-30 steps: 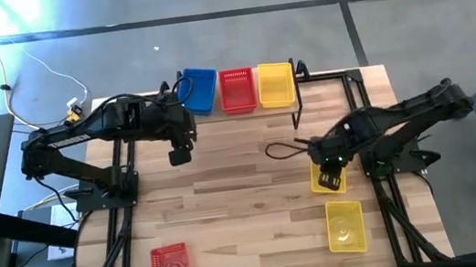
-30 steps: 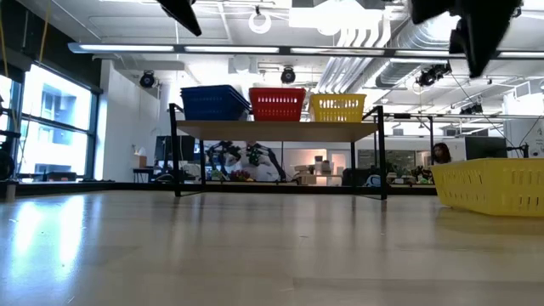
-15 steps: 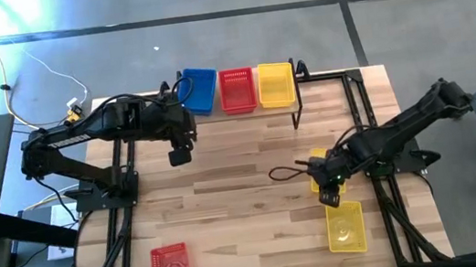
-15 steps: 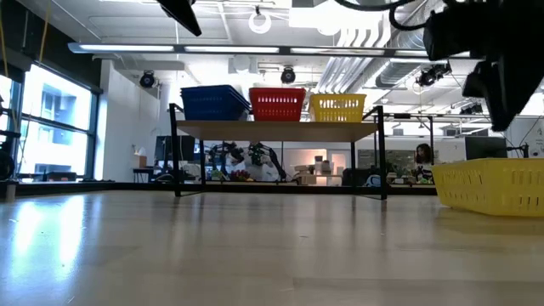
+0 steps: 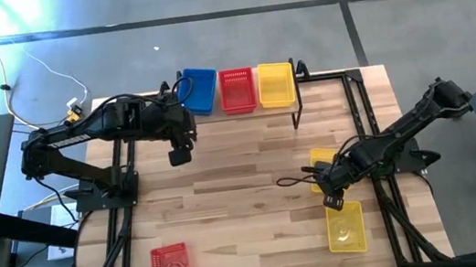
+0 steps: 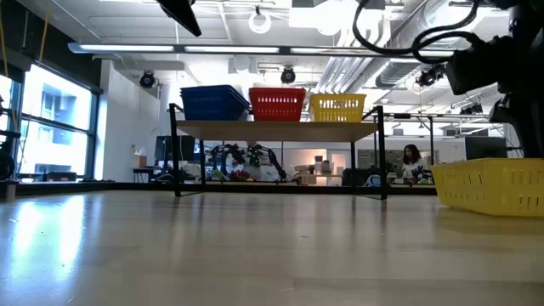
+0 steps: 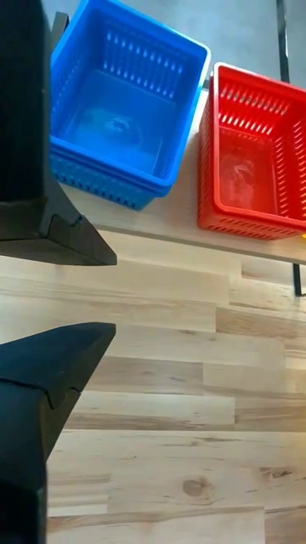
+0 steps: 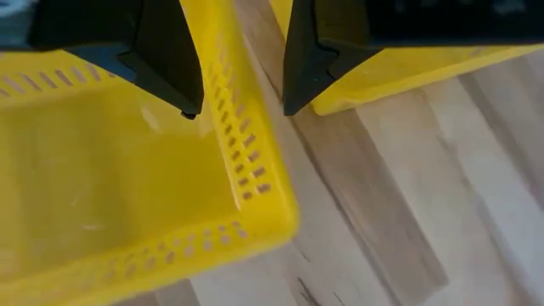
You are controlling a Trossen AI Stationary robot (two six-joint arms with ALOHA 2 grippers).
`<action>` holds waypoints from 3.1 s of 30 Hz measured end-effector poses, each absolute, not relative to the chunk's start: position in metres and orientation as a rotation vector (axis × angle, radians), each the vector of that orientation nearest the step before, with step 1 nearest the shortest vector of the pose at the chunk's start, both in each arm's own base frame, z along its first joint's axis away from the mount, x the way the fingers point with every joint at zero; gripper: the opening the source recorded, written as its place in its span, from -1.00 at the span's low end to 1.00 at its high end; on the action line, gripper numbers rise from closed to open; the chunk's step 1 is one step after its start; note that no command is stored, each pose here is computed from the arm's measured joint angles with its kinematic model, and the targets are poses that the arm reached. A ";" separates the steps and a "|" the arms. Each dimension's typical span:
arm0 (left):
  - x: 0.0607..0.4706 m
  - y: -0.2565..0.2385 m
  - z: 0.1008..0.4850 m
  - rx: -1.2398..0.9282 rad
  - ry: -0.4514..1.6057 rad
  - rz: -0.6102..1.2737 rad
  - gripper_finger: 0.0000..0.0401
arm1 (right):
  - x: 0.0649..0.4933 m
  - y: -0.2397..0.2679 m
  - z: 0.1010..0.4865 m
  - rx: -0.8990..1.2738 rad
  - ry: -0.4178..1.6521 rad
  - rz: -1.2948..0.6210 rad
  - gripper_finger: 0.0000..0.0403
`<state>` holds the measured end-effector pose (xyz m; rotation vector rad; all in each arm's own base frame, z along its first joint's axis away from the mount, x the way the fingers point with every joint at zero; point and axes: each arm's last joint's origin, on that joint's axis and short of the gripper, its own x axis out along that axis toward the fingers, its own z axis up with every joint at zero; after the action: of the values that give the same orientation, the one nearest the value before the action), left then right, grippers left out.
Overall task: Stack baskets on shelf by color
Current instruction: Stack the top yellow bin on top of the yellow bin on the shelf
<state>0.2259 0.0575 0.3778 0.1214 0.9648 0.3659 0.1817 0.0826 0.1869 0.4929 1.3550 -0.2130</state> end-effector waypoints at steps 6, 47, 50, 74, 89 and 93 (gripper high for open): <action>0.226 0.058 0.378 0.121 0.966 0.366 -0.45 | 0.181 0.082 0.175 0.479 1.398 -0.246 -0.28; 0.226 0.058 0.378 0.126 0.968 0.372 -0.45 | 0.235 0.052 0.390 -0.019 0.843 -0.193 -1.00; 0.226 0.058 0.378 0.126 0.969 0.372 -0.45 | 0.233 0.037 0.410 -0.105 0.800 -0.219 -1.00; 0.226 0.058 0.377 0.100 0.967 0.385 -0.45 | 0.268 -0.085 0.416 -0.222 1.106 -0.402 -1.00; 0.225 0.058 0.377 0.100 0.970 0.385 -0.45 | 0.302 -0.106 0.376 -0.137 1.259 -0.367 -1.00; 0.225 0.058 0.377 0.100 0.970 0.385 -0.45 | 0.304 -0.113 0.372 -0.115 1.277 -0.378 -1.00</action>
<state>0.2253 0.0577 0.3772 0.1005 0.9699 0.3848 0.3035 -0.1134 0.3718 -0.1145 1.2768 -0.3780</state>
